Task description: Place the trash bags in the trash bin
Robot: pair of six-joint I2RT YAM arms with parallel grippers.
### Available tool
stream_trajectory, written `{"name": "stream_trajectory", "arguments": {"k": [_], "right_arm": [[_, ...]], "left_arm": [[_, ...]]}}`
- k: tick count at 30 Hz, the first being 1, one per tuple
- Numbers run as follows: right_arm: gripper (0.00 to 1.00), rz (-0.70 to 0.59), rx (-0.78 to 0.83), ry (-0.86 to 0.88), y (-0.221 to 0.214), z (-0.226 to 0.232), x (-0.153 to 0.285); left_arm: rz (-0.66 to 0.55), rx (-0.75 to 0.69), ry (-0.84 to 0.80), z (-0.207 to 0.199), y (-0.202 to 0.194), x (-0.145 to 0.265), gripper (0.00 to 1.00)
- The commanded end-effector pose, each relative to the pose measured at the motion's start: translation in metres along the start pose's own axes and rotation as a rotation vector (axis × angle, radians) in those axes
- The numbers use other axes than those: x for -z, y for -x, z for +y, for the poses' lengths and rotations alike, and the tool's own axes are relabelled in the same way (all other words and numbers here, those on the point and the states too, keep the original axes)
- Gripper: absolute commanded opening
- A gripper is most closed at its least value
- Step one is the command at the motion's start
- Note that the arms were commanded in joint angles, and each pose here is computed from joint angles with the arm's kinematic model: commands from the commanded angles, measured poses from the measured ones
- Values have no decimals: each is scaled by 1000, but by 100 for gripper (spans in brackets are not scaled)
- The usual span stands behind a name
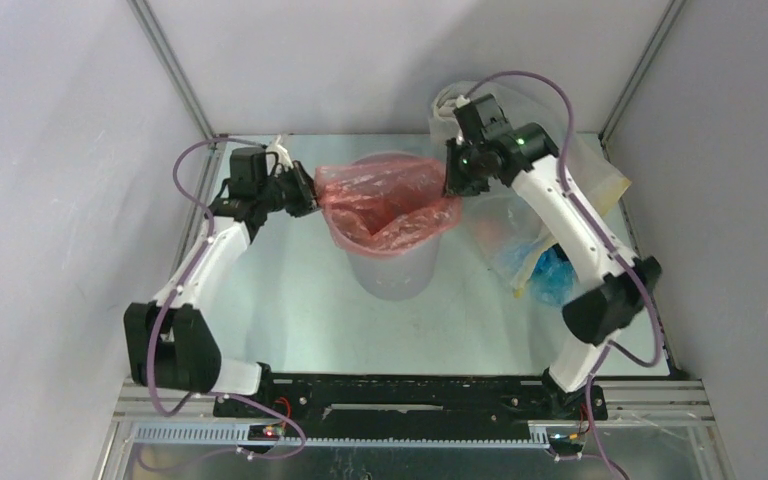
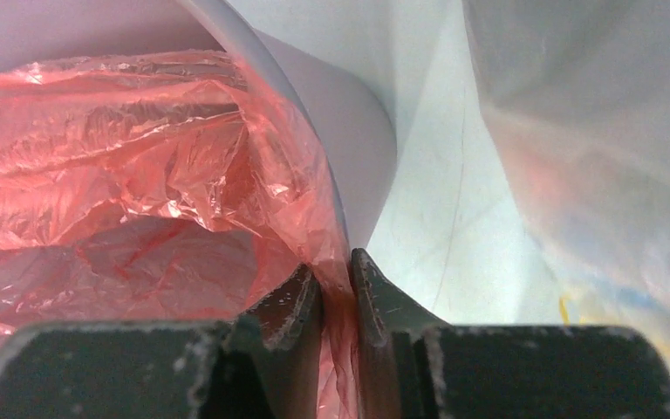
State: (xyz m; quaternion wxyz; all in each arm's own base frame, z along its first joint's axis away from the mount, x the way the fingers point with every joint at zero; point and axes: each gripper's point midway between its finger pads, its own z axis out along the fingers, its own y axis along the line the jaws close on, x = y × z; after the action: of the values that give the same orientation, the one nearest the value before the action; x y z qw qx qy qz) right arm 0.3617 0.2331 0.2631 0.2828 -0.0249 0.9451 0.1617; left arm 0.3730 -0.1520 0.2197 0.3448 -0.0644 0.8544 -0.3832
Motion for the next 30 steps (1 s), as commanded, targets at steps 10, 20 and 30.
{"name": "stream_trajectory", "arguments": {"k": [10,20,30], "right_arm": [[65,-142,-1,274,-32,4,83],[62,-238,140,461,42,9,84],[60,-141,236,500,68,30,43]], "left_arm": [[14,-18,-43,-26,-35,39,12],[-23,-21,-9,-24,-25,38,11],[-39,-48,6,-26,-13,38,10]]}}
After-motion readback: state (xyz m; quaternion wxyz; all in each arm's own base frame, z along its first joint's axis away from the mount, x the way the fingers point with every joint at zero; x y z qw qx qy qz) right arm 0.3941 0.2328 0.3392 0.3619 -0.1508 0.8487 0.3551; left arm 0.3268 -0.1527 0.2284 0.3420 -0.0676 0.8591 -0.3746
